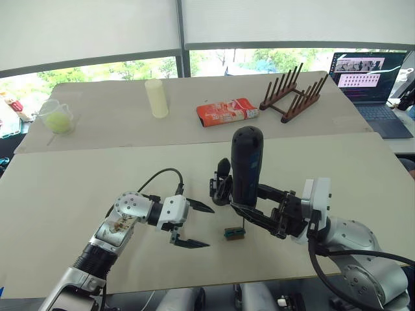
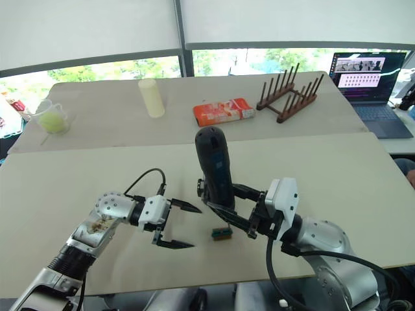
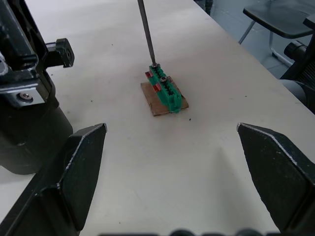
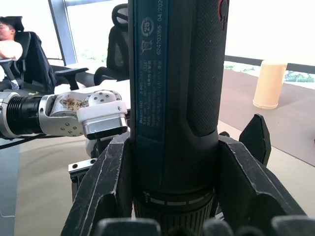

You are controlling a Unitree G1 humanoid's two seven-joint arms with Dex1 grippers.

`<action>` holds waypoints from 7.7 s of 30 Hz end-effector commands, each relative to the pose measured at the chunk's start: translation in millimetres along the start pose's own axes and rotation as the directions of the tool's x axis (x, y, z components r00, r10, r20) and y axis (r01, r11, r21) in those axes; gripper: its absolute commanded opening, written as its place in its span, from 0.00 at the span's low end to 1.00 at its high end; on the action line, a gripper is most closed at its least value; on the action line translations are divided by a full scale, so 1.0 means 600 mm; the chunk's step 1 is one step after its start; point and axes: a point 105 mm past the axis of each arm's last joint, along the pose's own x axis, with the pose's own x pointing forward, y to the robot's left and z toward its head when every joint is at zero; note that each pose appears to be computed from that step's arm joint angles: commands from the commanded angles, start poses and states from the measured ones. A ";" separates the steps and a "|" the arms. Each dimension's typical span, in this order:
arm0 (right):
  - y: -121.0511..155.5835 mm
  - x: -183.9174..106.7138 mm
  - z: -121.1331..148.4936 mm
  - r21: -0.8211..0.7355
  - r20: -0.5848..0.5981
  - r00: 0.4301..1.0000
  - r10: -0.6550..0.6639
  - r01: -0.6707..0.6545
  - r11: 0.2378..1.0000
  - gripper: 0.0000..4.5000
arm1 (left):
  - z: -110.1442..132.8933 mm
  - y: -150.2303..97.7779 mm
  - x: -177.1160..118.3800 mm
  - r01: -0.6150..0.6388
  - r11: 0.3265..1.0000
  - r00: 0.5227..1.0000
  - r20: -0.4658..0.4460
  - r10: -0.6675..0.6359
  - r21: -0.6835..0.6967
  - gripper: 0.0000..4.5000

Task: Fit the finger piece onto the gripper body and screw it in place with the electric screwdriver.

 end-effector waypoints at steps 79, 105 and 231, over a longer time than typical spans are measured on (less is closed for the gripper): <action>0.017 0.001 0.034 -0.086 0.074 0.997 0.019 -0.013 0.996 0.42 | 0.007 0.016 -0.002 0.005 0.999 1.000 -0.004 -0.005 0.046 1.00; 0.018 -0.003 0.035 -0.082 0.070 0.997 0.014 -0.008 0.997 0.42 | 0.011 0.013 0.003 0.015 0.999 1.000 0.004 -0.015 0.047 1.00; -0.001 -0.003 0.026 -0.041 0.048 0.999 0.000 0.002 0.999 0.42 | 0.007 0.003 0.013 0.031 0.998 0.999 0.018 -0.032 0.047 1.00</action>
